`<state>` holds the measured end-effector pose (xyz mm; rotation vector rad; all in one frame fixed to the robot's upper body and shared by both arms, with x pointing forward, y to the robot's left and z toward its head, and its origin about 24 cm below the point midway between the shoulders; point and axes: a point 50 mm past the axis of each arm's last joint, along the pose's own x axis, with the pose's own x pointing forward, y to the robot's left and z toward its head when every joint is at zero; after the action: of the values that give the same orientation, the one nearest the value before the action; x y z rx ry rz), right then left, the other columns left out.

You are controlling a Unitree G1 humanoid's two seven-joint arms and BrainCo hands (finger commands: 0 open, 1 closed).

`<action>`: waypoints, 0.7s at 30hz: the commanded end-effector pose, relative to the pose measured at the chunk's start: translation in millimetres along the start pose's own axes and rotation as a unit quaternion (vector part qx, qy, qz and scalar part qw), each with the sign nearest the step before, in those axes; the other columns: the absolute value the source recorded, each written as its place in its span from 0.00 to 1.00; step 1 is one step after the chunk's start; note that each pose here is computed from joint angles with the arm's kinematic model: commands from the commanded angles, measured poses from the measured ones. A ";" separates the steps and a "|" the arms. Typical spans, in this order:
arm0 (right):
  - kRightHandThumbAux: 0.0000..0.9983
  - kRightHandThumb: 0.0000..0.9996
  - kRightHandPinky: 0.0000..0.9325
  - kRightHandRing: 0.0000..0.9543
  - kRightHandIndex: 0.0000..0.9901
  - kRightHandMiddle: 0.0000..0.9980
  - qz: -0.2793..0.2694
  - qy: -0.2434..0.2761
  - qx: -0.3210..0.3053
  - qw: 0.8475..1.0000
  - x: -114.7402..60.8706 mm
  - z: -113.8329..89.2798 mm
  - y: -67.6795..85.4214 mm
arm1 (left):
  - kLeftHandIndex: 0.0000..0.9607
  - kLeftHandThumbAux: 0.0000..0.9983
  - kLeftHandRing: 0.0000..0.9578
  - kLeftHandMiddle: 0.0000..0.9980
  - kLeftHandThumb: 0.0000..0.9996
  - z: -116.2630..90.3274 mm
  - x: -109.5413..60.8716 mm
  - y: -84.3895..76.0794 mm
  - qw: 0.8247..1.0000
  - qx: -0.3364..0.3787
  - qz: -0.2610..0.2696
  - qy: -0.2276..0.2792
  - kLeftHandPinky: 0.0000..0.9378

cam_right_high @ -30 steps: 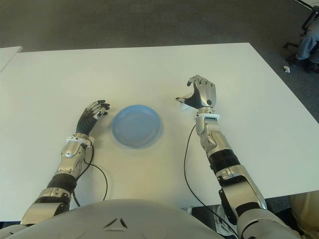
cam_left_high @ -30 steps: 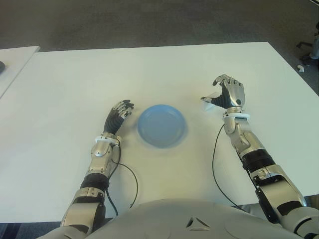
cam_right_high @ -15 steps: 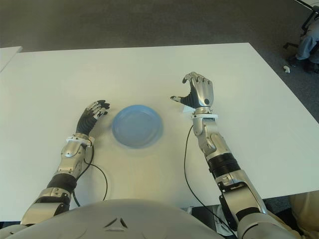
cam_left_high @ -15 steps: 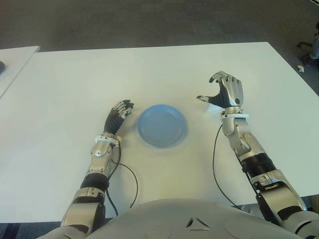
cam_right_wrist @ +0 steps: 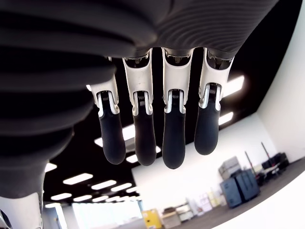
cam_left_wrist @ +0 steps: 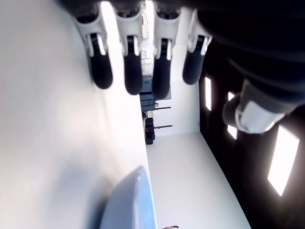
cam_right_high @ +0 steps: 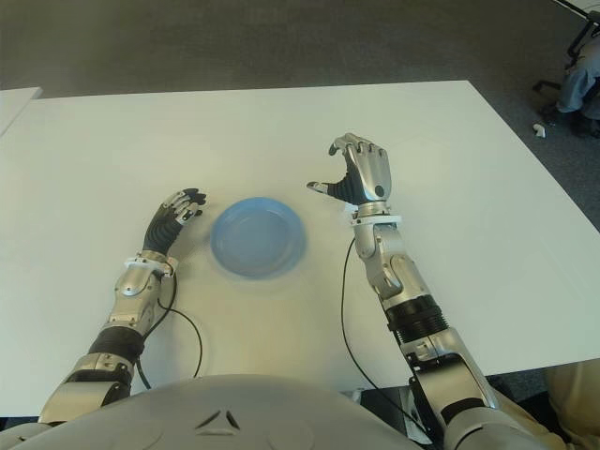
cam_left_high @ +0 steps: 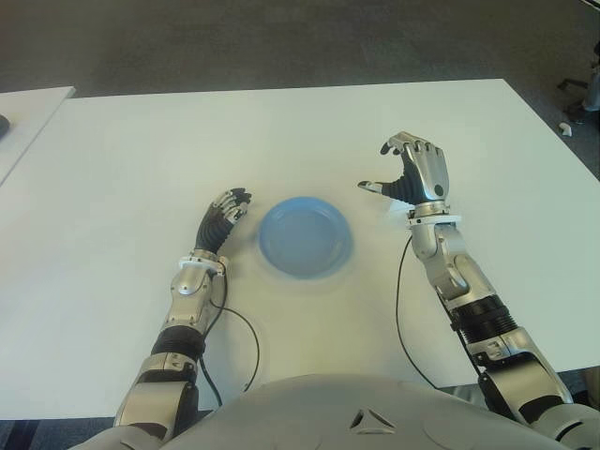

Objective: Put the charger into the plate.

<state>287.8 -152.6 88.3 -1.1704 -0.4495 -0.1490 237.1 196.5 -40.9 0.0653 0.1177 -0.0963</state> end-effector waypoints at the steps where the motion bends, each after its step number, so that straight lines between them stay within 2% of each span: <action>1: 0.71 0.74 0.95 0.92 0.44 0.88 0.026 0.005 -0.006 1.000 -5.2 1.7 6.4 | 0.25 0.50 0.29 0.28 0.02 -89.6 -79.4 -28.5 0.968 -0.056 -0.018 0.246 0.29; 14: 0.71 0.74 0.92 0.90 0.44 0.86 0.039 -0.003 -0.011 0.999 -4.3 -2.3 8.1 | 0.25 0.50 0.31 0.30 0.02 -89.6 -79.3 -28.7 0.967 -0.059 -0.015 0.247 0.33; 17: 0.71 0.74 0.80 0.82 0.44 0.79 0.043 -0.016 -0.007 0.999 -3.7 -10.0 8.4 | 0.25 0.50 0.31 0.29 0.02 -89.6 -79.7 -28.5 0.967 -0.056 -0.019 0.246 0.31; 18: 0.70 0.73 0.70 0.72 0.44 0.70 0.046 -0.020 -0.007 0.999 -3.7 -12.7 8.5 | 0.25 0.50 0.30 0.29 0.02 -89.6 -80.0 -28.5 0.968 -0.055 -0.020 0.246 0.31; 21: 0.70 0.72 0.50 0.52 0.43 0.52 0.067 -0.038 -0.028 0.997 -3.0 -22.2 10.3 | 0.25 0.50 0.30 0.30 0.02 -89.8 -80.3 -28.3 0.968 -0.052 -0.022 0.246 0.31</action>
<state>289.8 -156.3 78.9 -1.2039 -0.4435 -0.0630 237.1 196.5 -40.9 0.0648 0.1176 -0.0961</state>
